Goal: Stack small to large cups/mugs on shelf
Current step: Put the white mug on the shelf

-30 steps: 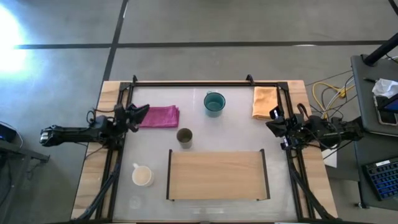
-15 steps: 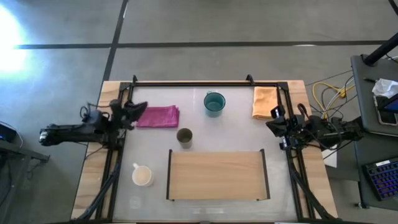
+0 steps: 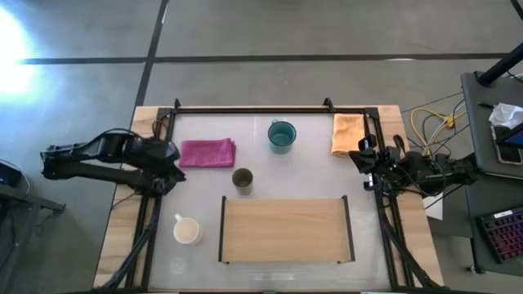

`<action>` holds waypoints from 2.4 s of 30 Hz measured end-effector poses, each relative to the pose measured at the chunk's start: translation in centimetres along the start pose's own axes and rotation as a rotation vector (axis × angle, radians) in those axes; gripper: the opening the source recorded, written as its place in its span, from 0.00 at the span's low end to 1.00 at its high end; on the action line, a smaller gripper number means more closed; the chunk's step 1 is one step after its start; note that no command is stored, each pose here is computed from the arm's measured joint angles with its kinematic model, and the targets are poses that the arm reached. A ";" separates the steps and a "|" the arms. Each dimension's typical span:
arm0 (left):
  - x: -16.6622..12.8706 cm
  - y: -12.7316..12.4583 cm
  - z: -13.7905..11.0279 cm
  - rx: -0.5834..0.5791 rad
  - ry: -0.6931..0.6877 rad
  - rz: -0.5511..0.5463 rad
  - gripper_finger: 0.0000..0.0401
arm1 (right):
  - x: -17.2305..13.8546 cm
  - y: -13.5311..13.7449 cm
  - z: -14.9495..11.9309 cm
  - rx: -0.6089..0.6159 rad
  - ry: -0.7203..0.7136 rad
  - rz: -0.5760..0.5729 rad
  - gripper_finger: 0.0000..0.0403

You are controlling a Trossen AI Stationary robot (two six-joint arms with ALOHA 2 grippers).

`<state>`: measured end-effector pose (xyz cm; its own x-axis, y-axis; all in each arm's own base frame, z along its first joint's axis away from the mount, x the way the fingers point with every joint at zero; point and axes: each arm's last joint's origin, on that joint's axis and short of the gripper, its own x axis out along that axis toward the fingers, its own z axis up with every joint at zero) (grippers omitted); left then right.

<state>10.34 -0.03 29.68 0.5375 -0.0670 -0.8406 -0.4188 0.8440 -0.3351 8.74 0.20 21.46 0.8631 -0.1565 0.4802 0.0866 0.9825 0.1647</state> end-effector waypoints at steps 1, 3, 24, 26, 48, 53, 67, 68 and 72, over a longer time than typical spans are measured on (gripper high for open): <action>0.1 -0.1 0.0 -0.018 0.023 0.016 0.18 | 0.0 0.0 0.0 0.002 0.000 0.000 0.02; 0.4 -0.4 0.0 -0.067 0.045 0.023 0.18 | 0.0 0.0 0.0 0.002 0.001 0.000 0.02; 0.7 -9.7 -6.4 -0.329 0.132 0.095 0.02 | 0.0 -0.1 -0.1 -0.127 0.011 -0.016 0.02; 1.1 -10.3 -7.4 -0.395 0.166 0.126 0.02 | 0.0 0.0 -0.1 -0.151 0.011 -0.015 0.02; 6.1 -12.7 -9.0 -0.704 0.234 0.376 0.40 | 0.0 -0.3 -0.1 -0.170 0.017 -0.095 0.02; 7.6 -12.0 -9.3 -0.717 0.226 0.411 0.40 | 0.0 -0.3 -0.1 -0.167 0.016 -0.095 0.02; 9.6 -10.8 -9.9 -0.720 0.240 0.382 0.11 | 0.0 -0.3 -0.1 -0.143 0.015 -0.094 0.02; 9.5 -10.7 -9.9 -0.715 0.241 0.378 0.06 | 0.0 -0.3 -0.1 -0.153 0.016 -0.094 0.02; 8.6 -10.6 -9.5 -0.709 0.248 0.344 0.01 | 0.0 -0.3 -0.1 -0.193 0.017 -0.094 0.02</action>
<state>12.50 -14.63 21.95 0.1528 -0.0522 -0.9869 -0.9375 0.3082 -0.1614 8.76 -0.06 21.31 0.8548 -0.2484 0.4556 0.2593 0.9650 0.0395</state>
